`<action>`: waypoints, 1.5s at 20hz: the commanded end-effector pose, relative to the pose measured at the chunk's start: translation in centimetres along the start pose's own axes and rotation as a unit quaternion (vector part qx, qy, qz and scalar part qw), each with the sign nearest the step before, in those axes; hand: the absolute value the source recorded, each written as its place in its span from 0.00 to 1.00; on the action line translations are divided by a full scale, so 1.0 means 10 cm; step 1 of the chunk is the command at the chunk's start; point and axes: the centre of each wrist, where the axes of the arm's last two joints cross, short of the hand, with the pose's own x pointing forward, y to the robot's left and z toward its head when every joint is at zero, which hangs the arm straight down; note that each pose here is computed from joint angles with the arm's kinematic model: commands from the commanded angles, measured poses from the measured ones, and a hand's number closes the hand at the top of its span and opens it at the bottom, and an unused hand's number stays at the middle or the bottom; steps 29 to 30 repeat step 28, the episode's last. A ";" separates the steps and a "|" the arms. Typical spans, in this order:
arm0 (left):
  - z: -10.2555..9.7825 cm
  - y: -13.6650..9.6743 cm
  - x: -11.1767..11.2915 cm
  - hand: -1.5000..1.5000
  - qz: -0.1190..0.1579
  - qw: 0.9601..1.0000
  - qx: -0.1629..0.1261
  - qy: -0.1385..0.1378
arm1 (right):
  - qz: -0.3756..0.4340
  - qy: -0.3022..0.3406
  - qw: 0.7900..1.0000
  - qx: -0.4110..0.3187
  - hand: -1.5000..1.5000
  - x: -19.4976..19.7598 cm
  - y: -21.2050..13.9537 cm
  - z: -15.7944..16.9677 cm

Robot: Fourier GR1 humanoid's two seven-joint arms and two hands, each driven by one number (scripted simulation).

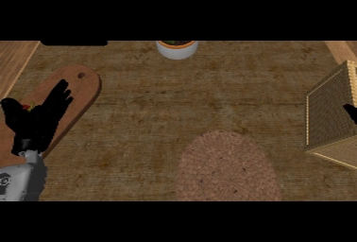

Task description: Pick the squash from the placemat and place it in the basket

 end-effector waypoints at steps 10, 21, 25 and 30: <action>-0.07 0.09 -0.02 0.50 0.000 1.000 0.002 0.005 | -0.170 0.038 0.980 -0.094 0.00 -0.30 -0.40 -0.33; 0.00 -0.03 -0.14 0.50 0.010 1.000 0.015 0.006 | -0.233 0.087 0.965 -0.078 0.00 -1.24 -1.91 -0.02; 0.10 -0.12 -0.15 0.50 0.010 1.000 0.003 -0.002 | -0.219 0.088 0.971 -0.030 0.00 -1.60 -2.32 0.00; 0.09 0.02 -0.05 0.50 0.001 1.000 0.012 0.000 | -0.215 0.084 0.973 -0.018 0.00 -1.93 -2.61 0.21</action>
